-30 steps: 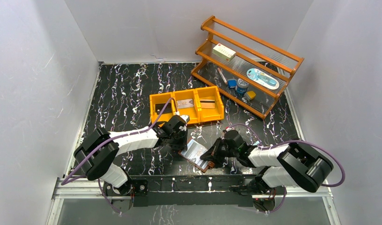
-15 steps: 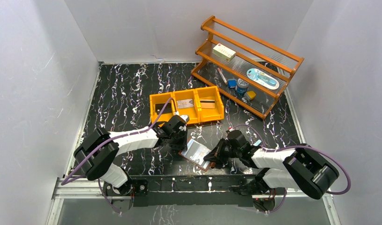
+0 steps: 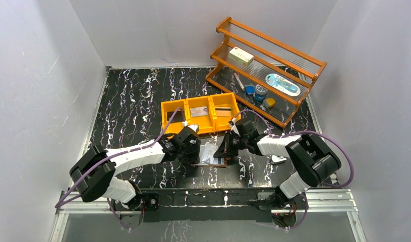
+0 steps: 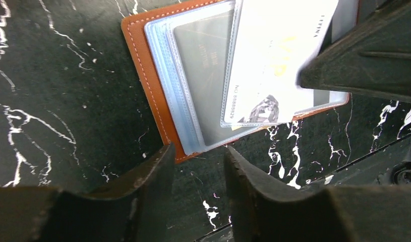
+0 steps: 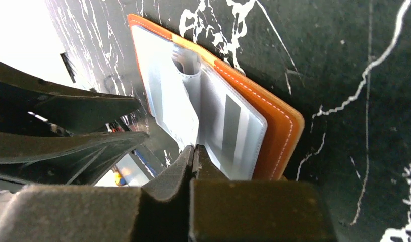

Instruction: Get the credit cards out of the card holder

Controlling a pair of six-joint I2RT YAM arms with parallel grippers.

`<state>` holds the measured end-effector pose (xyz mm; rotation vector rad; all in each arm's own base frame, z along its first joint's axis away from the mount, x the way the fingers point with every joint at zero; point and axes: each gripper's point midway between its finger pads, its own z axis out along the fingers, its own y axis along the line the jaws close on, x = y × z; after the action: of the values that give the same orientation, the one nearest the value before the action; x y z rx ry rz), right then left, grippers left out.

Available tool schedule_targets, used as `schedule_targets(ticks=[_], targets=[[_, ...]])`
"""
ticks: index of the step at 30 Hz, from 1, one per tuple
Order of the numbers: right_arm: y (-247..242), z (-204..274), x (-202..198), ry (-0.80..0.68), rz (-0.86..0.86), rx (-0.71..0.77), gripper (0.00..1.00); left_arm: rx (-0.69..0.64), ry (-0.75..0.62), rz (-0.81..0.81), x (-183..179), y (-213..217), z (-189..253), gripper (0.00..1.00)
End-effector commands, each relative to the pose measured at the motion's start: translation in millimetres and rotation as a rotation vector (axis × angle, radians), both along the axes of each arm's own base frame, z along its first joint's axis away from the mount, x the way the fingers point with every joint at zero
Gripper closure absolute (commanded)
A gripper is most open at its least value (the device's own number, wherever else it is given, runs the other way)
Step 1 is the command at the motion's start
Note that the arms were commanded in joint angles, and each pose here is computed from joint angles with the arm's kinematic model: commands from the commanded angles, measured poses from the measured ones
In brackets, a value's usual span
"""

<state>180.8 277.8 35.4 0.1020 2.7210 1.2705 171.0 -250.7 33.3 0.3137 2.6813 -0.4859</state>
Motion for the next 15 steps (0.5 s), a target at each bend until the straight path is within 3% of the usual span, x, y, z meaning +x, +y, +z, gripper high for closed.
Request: schedule_targets(ticks=[1, 8, 15], targets=[[-4, -8, -8, -0.026, 0.129, -0.035, 0.94, -0.026, -0.096, 0.002, 16, -5, 32, 0.57], [-2, -13, -9, -0.007, 0.148, -0.031, 0.90, -0.103, -0.112, -0.142, 27, -45, 37, 0.52], [4, -15, -8, 0.026, 0.105, 0.012, 0.82, -0.080, -0.026, -0.195, 20, -54, 5, 0.57]])
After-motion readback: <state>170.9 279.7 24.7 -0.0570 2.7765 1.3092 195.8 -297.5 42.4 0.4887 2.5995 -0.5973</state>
